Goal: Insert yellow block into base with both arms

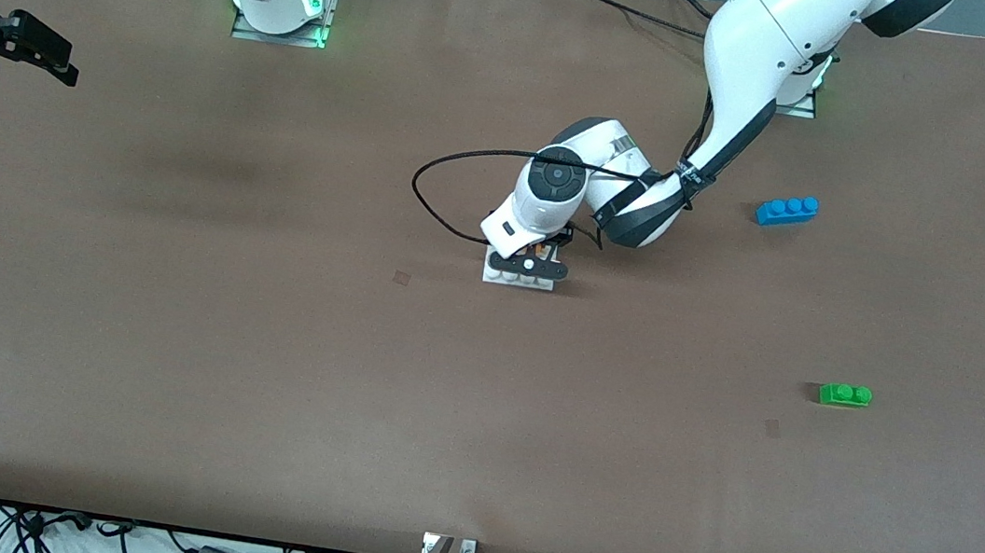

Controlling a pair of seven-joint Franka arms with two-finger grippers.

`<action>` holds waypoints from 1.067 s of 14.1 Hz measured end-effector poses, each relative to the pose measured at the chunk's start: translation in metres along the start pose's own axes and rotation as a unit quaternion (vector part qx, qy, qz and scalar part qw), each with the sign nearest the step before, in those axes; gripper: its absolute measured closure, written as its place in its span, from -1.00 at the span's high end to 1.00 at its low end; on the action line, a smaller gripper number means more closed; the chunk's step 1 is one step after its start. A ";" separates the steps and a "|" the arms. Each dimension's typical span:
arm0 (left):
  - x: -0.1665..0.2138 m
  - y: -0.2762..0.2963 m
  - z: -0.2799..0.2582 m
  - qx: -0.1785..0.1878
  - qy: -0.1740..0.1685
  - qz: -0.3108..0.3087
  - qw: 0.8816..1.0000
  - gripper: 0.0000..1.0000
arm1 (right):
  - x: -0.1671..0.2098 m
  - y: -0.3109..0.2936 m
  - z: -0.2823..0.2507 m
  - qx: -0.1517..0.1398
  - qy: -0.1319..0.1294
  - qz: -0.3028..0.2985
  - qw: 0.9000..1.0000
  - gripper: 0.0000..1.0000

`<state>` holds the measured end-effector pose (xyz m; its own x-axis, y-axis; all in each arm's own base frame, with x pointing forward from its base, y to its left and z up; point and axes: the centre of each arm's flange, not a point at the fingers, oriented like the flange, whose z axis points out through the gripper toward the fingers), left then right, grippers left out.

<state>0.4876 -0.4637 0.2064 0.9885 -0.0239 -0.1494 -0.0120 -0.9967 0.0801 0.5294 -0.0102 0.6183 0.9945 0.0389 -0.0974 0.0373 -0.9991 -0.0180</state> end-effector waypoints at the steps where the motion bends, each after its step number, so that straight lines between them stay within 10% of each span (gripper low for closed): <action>1: 0.000 0.000 0.000 0.000 0.001 0.001 1.000 0.38 | 0.000 0.000 0.000 0.000 0.000 0.000 1.000 1.00; 5: 0.007 -0.003 -0.008 -0.004 0.008 -0.005 1.000 1.00 | 0.000 0.000 0.000 0.000 0.000 0.000 1.000 1.00; 15: 0.088 -0.153 -0.202 0.013 0.068 -0.105 0.992 1.00 | 0.000 0.000 0.000 -0.001 0.000 0.000 1.000 1.00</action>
<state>0.6067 -0.2981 0.3806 0.9806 0.1942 -0.0250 0.1950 -0.9802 0.0358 0.5295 -0.0103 0.6184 0.9946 0.0384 -0.0965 0.0370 -0.9992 -0.0164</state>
